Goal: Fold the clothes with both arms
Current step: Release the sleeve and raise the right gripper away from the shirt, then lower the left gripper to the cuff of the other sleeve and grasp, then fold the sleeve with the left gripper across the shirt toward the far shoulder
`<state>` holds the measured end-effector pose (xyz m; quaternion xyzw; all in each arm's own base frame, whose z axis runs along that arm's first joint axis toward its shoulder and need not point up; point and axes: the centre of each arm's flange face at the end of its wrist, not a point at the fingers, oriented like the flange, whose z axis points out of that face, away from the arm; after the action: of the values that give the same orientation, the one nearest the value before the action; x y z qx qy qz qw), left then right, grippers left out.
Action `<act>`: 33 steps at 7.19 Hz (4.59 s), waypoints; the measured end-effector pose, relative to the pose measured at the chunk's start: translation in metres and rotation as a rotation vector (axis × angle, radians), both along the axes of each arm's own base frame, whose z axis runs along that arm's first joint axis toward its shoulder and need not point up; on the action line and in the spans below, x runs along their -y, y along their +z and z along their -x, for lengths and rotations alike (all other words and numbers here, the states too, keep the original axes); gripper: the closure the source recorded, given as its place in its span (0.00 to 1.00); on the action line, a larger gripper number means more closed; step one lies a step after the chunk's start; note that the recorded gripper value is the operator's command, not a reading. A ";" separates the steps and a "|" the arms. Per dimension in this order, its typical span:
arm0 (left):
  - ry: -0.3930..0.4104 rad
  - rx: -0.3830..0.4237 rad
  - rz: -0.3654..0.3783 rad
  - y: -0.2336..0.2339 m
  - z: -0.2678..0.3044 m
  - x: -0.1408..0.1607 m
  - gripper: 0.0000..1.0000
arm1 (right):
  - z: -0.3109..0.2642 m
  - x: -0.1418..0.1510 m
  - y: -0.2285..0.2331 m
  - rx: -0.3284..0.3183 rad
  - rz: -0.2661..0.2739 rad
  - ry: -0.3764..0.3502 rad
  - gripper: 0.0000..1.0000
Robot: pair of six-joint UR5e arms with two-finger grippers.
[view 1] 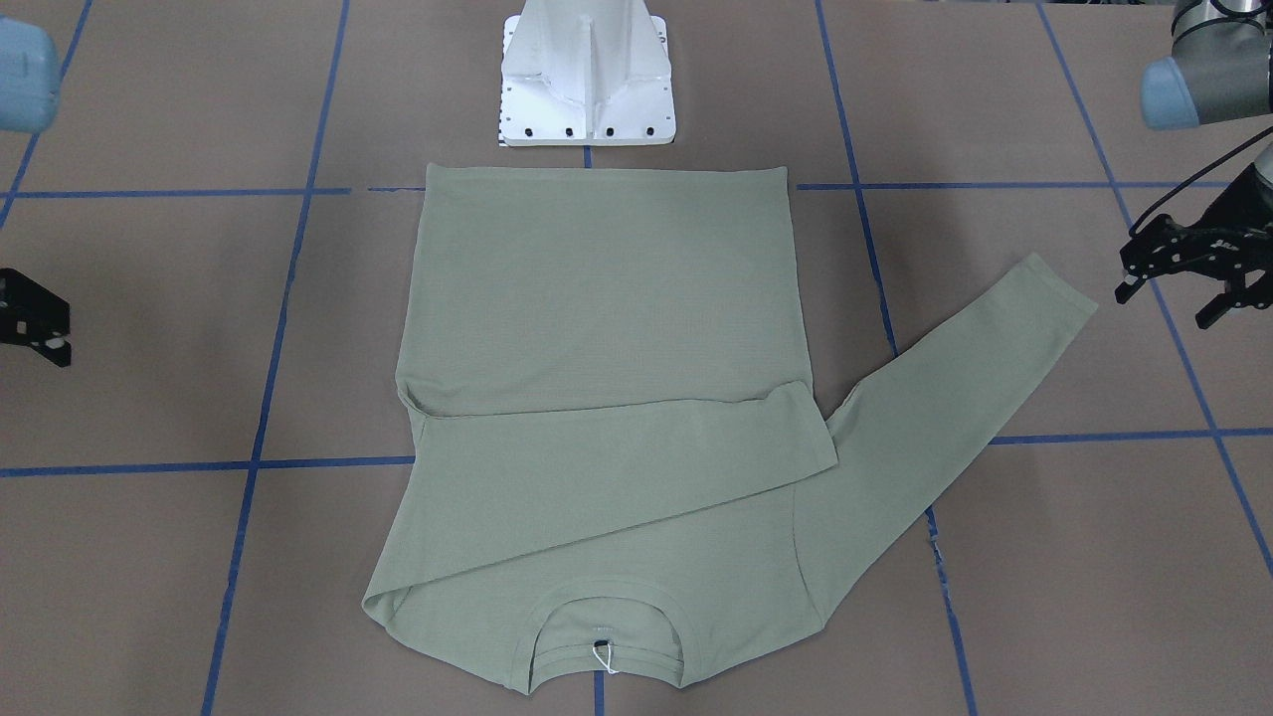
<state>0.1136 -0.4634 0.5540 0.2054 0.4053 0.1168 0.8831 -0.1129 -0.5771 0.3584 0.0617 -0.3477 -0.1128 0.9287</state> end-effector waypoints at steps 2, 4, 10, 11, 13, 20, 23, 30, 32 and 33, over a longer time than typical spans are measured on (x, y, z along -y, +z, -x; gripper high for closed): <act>0.032 0.044 -0.019 0.022 -0.035 -0.046 0.00 | -0.039 -0.042 0.050 0.010 0.056 0.031 0.00; 0.107 0.094 -0.022 0.042 -0.070 -0.081 0.00 | -0.051 -0.054 0.065 0.022 0.071 0.043 0.00; 0.230 0.145 -0.030 0.059 -0.115 -0.118 0.37 | -0.055 -0.058 0.062 0.027 0.067 0.054 0.00; 0.234 0.149 -0.027 0.062 -0.114 -0.121 0.37 | -0.055 -0.058 0.062 0.027 0.068 0.055 0.00; 0.238 0.154 -0.023 0.064 -0.113 -0.123 0.37 | -0.055 -0.058 0.062 0.028 0.070 0.056 0.00; 0.252 0.161 -0.016 0.069 -0.116 -0.128 1.00 | -0.054 -0.057 0.064 0.027 0.074 0.057 0.00; 0.241 0.140 -0.038 0.051 -0.112 -0.125 1.00 | -0.055 -0.057 0.065 0.026 0.076 0.056 0.00; -0.100 0.012 0.010 -0.251 -0.142 0.086 1.00 | -0.093 -0.073 0.112 -0.054 0.045 0.009 0.00; -0.182 -0.087 0.107 -0.343 -0.204 0.105 1.00 | -0.094 -0.073 0.112 -0.053 0.044 0.011 0.00; -0.211 -0.127 0.133 -0.385 -0.253 0.108 1.00 | -0.094 -0.073 0.112 -0.051 0.044 0.011 0.00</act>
<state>0.3665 -0.5715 0.1687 0.1947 0.4432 -0.0171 0.8749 -0.0189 -0.5043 0.4700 0.0402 -0.3258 -0.1015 0.9391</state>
